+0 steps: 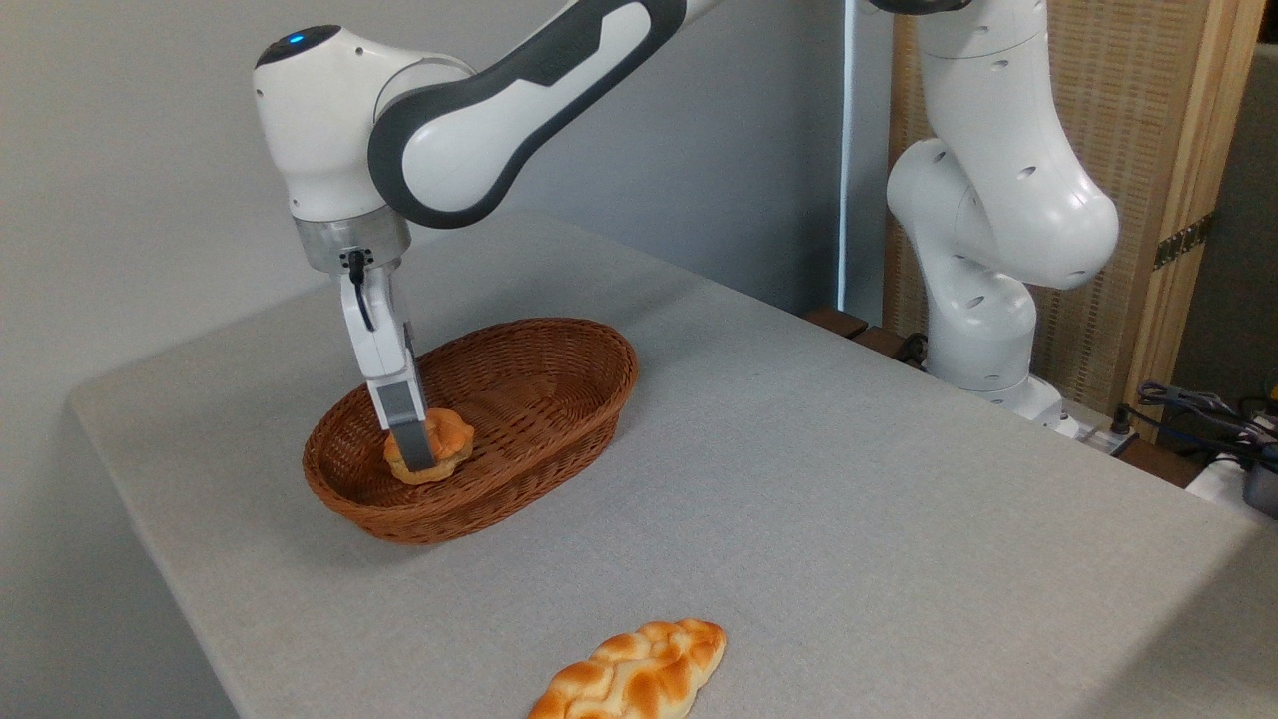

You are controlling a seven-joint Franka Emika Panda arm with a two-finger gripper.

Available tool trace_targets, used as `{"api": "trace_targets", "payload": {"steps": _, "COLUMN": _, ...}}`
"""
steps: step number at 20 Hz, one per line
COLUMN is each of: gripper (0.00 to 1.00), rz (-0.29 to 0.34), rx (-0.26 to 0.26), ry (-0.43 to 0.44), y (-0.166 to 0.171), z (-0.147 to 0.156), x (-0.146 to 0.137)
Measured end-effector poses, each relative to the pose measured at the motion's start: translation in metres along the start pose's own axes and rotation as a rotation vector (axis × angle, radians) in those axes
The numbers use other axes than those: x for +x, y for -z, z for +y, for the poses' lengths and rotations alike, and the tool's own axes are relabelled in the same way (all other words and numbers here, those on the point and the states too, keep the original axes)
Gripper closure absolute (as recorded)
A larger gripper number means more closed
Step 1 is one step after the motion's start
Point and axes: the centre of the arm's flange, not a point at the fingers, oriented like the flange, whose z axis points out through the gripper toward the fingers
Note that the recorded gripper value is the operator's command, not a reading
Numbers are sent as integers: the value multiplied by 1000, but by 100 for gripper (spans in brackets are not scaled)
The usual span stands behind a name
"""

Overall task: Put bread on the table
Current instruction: 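Close the gripper fingers around the round bun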

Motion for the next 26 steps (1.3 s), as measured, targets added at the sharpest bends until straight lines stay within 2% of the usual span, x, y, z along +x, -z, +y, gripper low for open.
{"api": "trace_targets", "payload": {"steps": 1, "gripper": 38, "rz": 0, "rx": 0, "ry": 0, "y": -1, "z": 0, "x": 0}}
{"api": "trace_targets", "payload": {"steps": 2, "gripper": 39, "rz": 0, "rx": 0, "ry": 0, "y": -1, "z": 0, "x": 0}}
{"api": "trace_targets", "payload": {"steps": 4, "gripper": 54, "rz": 0, "rx": 0, "ry": -1, "y": -1, "z": 1, "x": 0}}
{"api": "trace_targets", "payload": {"steps": 6, "gripper": 65, "rz": 0, "rx": 0, "ry": -1, "y": -1, "z": 1, "x": 0}}
{"api": "trace_targets", "payload": {"steps": 7, "gripper": 68, "rz": 0, "rx": 0, "ry": -1, "y": -1, "z": 1, "x": 0}}
{"api": "trace_targets", "payload": {"steps": 26, "gripper": 69, "rz": 5, "rx": 6, "ry": 0, "y": 3, "z": 0, "x": 0}}
